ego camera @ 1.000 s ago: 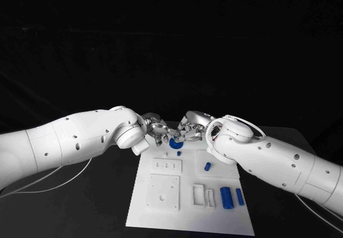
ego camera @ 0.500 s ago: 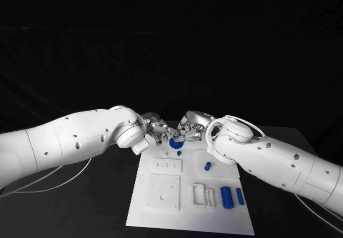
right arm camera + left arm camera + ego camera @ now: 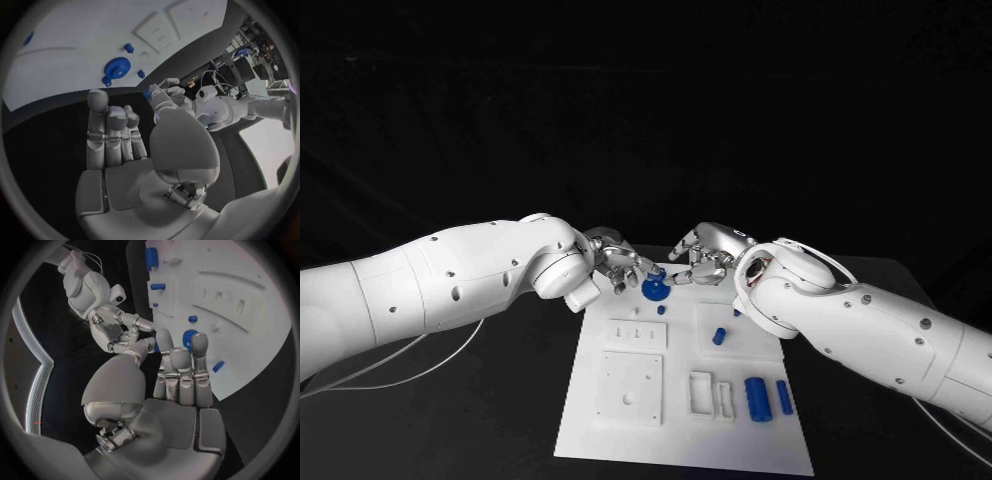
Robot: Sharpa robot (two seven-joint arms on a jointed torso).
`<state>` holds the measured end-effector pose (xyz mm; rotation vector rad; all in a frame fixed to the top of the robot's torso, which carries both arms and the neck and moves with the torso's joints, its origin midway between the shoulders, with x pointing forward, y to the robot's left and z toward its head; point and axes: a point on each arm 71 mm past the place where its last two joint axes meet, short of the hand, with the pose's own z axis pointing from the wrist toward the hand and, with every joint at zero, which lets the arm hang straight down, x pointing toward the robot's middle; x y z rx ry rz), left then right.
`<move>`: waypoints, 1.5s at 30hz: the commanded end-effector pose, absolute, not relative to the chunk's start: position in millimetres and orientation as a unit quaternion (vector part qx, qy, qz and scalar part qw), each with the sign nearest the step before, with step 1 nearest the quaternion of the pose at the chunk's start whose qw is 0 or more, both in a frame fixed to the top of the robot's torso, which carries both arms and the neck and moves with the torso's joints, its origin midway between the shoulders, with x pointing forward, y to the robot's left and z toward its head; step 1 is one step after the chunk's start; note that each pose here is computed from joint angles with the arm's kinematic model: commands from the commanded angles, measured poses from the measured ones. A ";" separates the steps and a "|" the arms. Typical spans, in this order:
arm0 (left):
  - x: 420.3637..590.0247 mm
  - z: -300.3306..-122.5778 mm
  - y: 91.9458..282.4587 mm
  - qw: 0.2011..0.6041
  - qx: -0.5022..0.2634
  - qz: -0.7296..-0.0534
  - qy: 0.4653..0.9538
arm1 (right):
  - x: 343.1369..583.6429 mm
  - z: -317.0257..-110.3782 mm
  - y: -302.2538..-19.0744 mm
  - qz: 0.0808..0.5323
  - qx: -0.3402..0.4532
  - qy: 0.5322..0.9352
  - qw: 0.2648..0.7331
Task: Assemble the parts on the task board
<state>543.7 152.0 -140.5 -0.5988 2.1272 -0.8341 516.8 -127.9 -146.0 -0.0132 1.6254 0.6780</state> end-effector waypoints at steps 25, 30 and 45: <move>524.3 -146.2 170.9 0.432 -0.195 -0.286 0.833 | 523.7 -137.2 -229.5 0.315 0.138 0.660 0.668; 515.2 -150.5 172.8 0.446 -0.186 -0.274 0.831 | 528.1 -134.9 -236.1 0.316 0.153 0.652 0.672; 493.7 -170.9 160.9 0.464 -0.158 -0.245 0.836 | 538.8 -127.5 -235.5 0.319 0.165 0.642 0.677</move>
